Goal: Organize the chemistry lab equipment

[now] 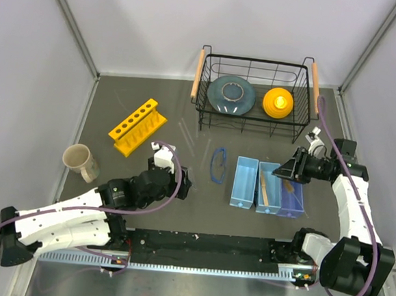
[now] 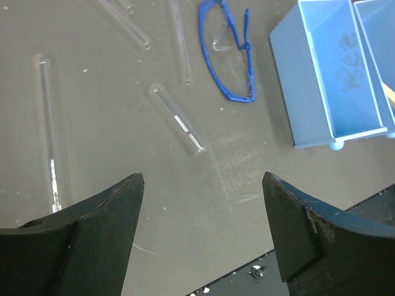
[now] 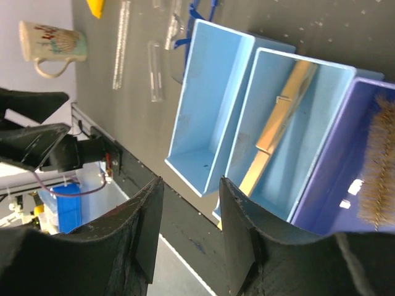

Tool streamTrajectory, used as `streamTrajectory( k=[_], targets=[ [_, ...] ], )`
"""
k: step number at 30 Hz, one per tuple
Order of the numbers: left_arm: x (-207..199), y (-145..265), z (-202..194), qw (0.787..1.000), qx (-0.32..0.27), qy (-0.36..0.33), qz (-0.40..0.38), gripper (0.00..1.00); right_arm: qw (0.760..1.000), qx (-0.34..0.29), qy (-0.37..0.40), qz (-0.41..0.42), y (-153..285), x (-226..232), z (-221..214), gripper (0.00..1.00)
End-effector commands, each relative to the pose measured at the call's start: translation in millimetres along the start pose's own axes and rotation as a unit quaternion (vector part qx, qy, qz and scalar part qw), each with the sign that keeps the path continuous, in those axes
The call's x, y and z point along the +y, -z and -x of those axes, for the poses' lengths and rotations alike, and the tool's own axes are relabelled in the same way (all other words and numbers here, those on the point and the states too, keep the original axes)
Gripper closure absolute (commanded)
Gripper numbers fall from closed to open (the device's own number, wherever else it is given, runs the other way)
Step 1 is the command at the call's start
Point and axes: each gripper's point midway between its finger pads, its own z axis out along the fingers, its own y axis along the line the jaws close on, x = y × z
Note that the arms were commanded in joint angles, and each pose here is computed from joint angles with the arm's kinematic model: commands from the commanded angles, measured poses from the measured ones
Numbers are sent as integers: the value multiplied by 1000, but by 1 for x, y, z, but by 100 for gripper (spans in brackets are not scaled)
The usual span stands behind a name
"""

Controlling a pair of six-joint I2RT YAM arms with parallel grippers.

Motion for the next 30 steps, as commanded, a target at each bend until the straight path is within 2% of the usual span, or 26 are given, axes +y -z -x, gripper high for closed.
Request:
streamTrajectory(
  k=[1, 8, 14, 21, 25, 30],
  targets=[
    [9, 0, 11, 1000, 3, 2, 17, 17, 994, -36, 68, 72, 13, 30, 26, 58],
    [33, -14, 2, 998, 43, 41, 16, 17, 992, -40, 66, 100, 16, 35, 36, 54],
    [37, -23, -6, 996, 70, 47, 13, 17, 986, -48, 88, 131, 20, 40, 47, 45],
    [24, -35, -14, 993, 100, 55, -14, 18, 977, -65, 151, 139, 24, 39, 58, 38],
    [18, -41, -16, 992, 115, 57, -21, 18, 973, -66, 191, 108, 19, 23, 50, 37],
    [10, -48, -10, 990, 119, 64, -26, 18, 962, -86, 244, 83, 24, 17, 43, 27]
  ],
)
